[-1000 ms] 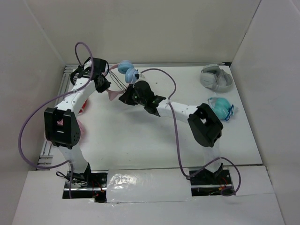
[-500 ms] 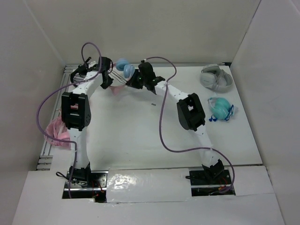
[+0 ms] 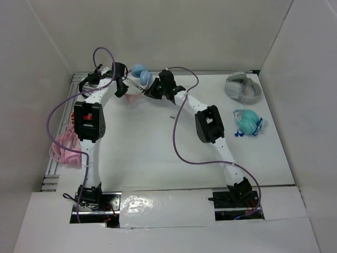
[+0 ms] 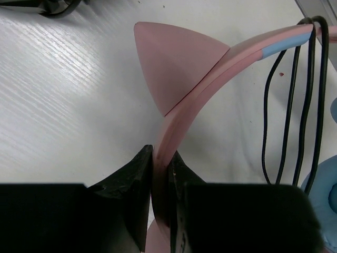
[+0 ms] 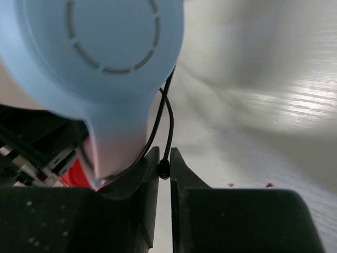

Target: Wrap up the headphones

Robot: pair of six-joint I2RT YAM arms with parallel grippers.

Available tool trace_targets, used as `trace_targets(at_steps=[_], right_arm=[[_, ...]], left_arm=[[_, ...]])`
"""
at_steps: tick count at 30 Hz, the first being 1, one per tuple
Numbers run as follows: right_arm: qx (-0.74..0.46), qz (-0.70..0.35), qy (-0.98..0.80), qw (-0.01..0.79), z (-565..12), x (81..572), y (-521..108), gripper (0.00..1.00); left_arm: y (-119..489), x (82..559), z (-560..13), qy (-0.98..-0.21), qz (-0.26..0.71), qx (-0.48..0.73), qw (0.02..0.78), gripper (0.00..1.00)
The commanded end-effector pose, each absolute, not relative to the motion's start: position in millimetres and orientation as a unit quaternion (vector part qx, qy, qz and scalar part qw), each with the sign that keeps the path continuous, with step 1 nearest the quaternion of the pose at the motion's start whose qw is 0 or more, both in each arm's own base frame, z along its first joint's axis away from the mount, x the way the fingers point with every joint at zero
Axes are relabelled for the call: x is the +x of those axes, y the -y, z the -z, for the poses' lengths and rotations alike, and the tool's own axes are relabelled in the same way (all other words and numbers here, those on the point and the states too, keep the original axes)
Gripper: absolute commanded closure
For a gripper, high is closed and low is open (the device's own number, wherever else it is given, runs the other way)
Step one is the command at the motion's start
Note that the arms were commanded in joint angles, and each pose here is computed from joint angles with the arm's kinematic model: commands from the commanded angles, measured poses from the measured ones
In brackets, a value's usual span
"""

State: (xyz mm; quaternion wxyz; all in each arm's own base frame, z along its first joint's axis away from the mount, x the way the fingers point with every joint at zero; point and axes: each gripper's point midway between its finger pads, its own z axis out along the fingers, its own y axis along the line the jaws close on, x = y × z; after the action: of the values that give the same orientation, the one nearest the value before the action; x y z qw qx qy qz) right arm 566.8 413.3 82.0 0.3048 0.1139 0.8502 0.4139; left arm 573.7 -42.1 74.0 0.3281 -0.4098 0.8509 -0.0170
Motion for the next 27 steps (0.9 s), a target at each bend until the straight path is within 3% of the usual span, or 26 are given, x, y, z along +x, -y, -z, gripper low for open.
trace_targets(at_steps=[1, 5, 9, 12, 17, 19, 20, 23, 27], right_arm=[[0.118, -0.448, -0.823, 0.328, -103.7, 582.6, -419.9, 0.82], [0.14, -0.46, -0.821, 0.308, -90.7, 586.1, -418.7, 0.8], [0.145, -0.456, -0.823, 0.307, -90.8, 586.4, -417.3, 0.8], [0.144, -0.447, -0.828, 0.306, -90.0, 583.6, -413.1, 0.8], [0.142, -0.438, -0.836, 0.299, -93.2, 576.4, -409.4, 0.71], [0.139, -0.431, -0.842, 0.294, -97.4, 570.3, -403.8, 0.64], [0.134, -0.432, -0.842, 0.294, -100.4, 567.7, -402.4, 0.61], [0.114, -0.433, -0.843, 0.298, -115.0, 551.1, -401.3, 0.32], [0.075, -0.406, -0.849, 0.328, -145.5, 529.9, -399.7, 0.2]], left_arm=[[58.3, 584.1, -72.7, -0.863, 0.047, -0.378, 0.333, 0.76], [60.7, 583.9, -63.9, -0.868, 0.045, -0.374, 0.323, 0.58], [59.6, 583.8, -56.0, -0.874, 0.036, -0.363, 0.321, 0.57], [57.2, 578.6, -50.3, -0.877, 0.026, -0.369, 0.307, 0.48], [59.7, 575.6, -54.3, -0.88, 0.033, -0.364, 0.304, 0.46], [58.2, 575.0, -63.4, -0.877, 0.032, -0.364, 0.311, 0.45], [57.9, 574.2, -66.3, -0.878, 0.032, -0.362, 0.312, 0.33], [56.8, 569.7, -77.7, -0.877, 0.032, -0.361, 0.317, 0.01], [55.4, 561.4, -99.5, -0.873, 0.036, -0.36, 0.326, 0.01]])
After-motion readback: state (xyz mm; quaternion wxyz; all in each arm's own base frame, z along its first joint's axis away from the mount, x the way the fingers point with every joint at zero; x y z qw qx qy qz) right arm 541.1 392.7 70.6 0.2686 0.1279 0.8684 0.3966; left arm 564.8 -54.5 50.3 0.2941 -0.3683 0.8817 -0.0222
